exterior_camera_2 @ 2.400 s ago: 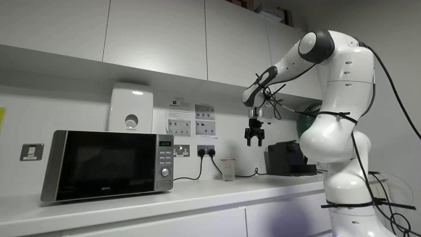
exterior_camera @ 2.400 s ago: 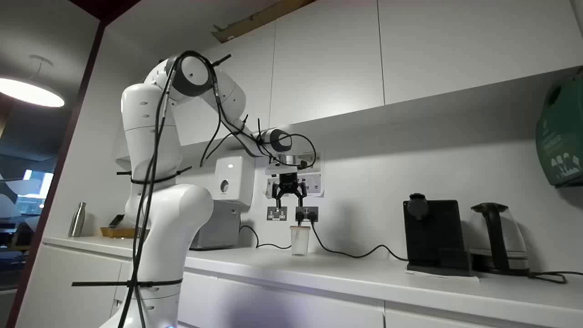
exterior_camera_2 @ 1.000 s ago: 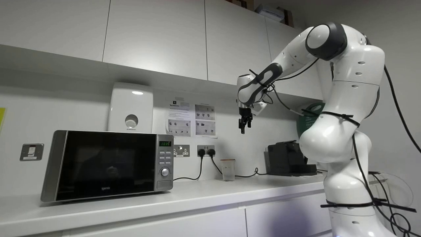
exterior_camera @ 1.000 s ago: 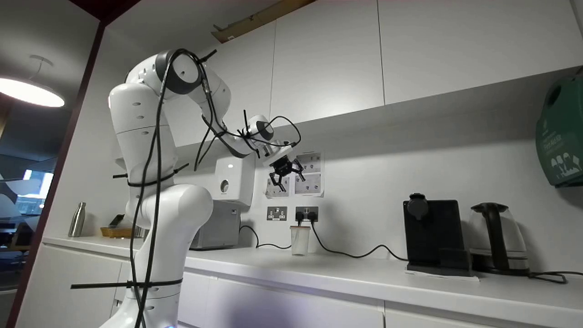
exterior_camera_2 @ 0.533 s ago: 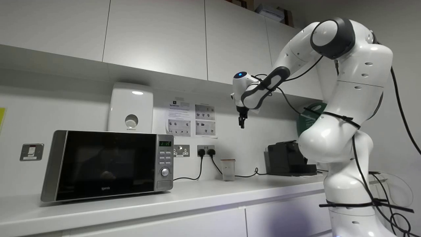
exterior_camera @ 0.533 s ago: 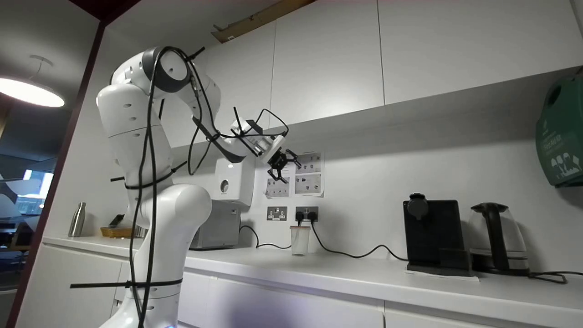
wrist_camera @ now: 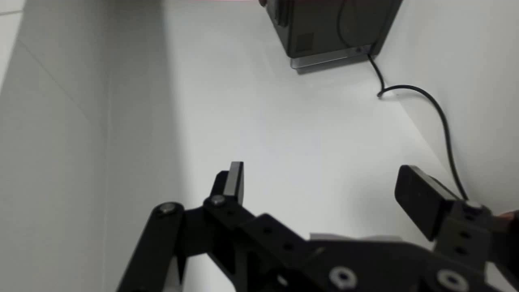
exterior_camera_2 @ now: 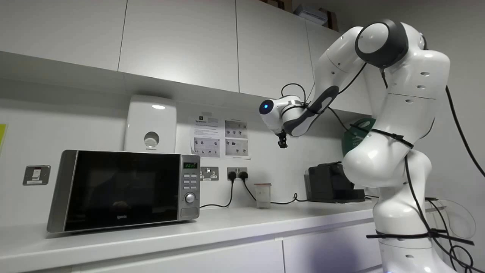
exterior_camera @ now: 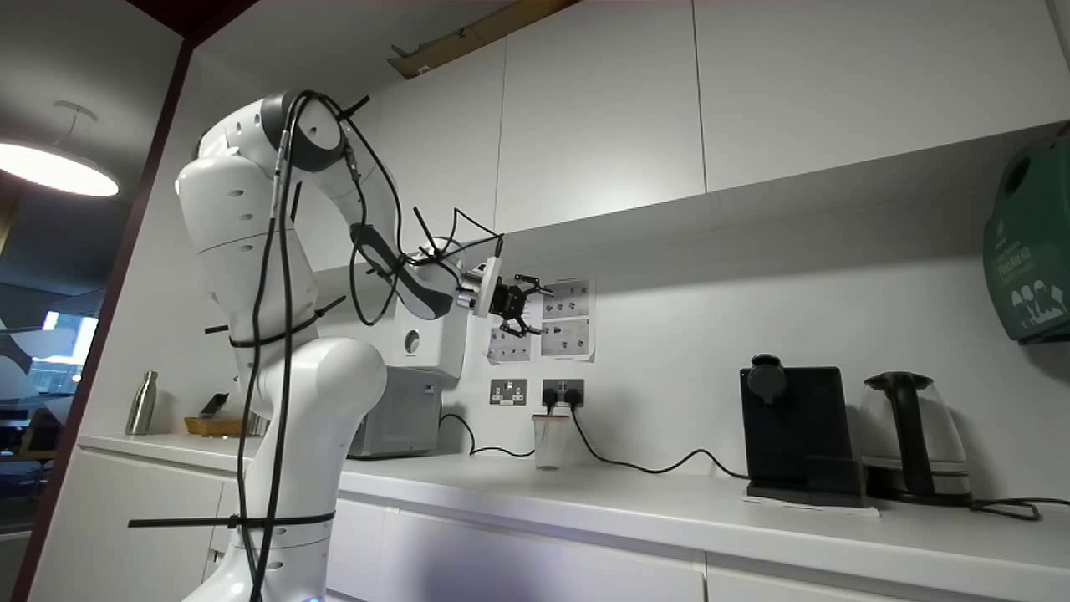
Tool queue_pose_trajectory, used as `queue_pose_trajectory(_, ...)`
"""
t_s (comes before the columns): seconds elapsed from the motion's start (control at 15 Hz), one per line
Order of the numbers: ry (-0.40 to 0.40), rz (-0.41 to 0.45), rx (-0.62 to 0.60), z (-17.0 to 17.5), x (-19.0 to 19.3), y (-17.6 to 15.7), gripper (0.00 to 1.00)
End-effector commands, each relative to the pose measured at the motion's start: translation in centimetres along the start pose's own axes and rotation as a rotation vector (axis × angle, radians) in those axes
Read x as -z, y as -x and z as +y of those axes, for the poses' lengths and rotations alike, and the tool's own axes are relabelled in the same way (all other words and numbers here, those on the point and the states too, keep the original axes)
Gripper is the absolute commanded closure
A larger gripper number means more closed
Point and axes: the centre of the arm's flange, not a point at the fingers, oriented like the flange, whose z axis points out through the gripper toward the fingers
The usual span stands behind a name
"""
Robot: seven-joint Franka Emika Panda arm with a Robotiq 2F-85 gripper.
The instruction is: Open the left door on the second upper cabinet
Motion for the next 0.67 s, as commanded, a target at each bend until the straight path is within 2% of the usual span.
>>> queue_pose_trajectory(0.0, 0.201, -0.058, -0.018, -1.52, -0.11, -0.14, 0.0)
queue_pose_trajectory(0.13, 0.29, -0.083, -0.037, -1.58, 0.12, -0.05, 0.0)
queue_pose_trajectory(0.33, 0.378, -0.117, -0.064, -1.82, 0.27, -0.06, 0.0)
queue_pose_trajectory(0.6, 0.501, -0.118, -0.216, -0.97, 0.59, -0.09, 0.0)
